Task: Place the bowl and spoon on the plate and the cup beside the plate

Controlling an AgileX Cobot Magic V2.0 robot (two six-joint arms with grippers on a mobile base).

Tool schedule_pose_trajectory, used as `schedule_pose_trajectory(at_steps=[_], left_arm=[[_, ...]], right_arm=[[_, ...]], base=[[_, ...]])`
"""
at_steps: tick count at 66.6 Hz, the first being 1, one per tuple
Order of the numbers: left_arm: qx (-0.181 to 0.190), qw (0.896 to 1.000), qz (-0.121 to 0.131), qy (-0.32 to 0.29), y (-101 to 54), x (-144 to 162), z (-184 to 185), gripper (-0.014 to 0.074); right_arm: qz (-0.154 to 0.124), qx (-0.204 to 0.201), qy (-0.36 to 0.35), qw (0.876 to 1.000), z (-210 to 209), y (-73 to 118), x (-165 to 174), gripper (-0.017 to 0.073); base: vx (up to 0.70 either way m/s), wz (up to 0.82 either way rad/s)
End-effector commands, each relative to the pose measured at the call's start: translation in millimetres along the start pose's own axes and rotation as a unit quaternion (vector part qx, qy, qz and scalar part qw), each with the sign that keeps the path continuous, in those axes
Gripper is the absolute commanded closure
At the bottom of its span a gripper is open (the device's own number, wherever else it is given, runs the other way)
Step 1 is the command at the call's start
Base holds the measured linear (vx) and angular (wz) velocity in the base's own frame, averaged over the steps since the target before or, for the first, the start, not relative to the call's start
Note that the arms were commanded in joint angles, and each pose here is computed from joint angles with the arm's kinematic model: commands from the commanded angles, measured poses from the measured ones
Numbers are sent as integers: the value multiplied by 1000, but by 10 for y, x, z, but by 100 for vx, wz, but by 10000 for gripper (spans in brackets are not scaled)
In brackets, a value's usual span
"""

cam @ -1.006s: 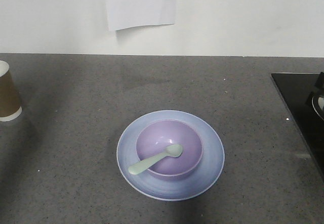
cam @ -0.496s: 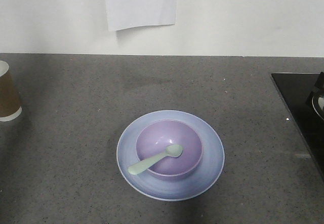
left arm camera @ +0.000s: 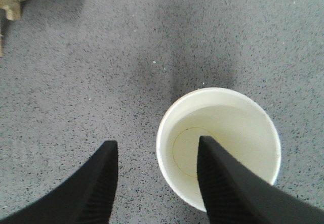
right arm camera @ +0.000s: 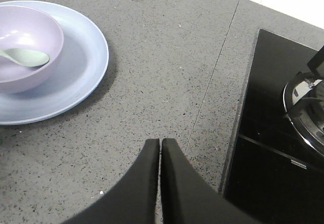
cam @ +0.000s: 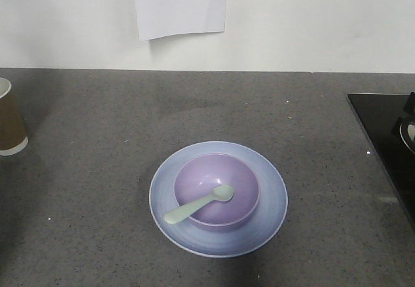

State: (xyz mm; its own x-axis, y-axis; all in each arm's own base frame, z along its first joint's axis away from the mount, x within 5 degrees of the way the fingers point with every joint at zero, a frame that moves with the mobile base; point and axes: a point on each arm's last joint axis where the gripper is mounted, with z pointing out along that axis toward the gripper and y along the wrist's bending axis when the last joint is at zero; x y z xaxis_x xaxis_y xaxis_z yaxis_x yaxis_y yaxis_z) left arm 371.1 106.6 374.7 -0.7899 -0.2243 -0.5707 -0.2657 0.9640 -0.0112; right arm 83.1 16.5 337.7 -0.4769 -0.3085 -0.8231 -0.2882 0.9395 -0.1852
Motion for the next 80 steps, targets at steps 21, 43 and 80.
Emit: schedule_pose_trajectory(at_steps=[21,43,80], left_arm=[[3,1000,3,-20,6,-73,24,239],[4,999,4,38,13,-14,407,239],[5,998,5,61,16,16,607,603]], right_arm=[[11,-6,-41,999,-44,-3,-114,562],[11,-6,-41,999,-44,-3,-114,562],[11,-6,-39,999,-44,-3,-111,562]], base=[[0,0],[0,0],[0,0]])
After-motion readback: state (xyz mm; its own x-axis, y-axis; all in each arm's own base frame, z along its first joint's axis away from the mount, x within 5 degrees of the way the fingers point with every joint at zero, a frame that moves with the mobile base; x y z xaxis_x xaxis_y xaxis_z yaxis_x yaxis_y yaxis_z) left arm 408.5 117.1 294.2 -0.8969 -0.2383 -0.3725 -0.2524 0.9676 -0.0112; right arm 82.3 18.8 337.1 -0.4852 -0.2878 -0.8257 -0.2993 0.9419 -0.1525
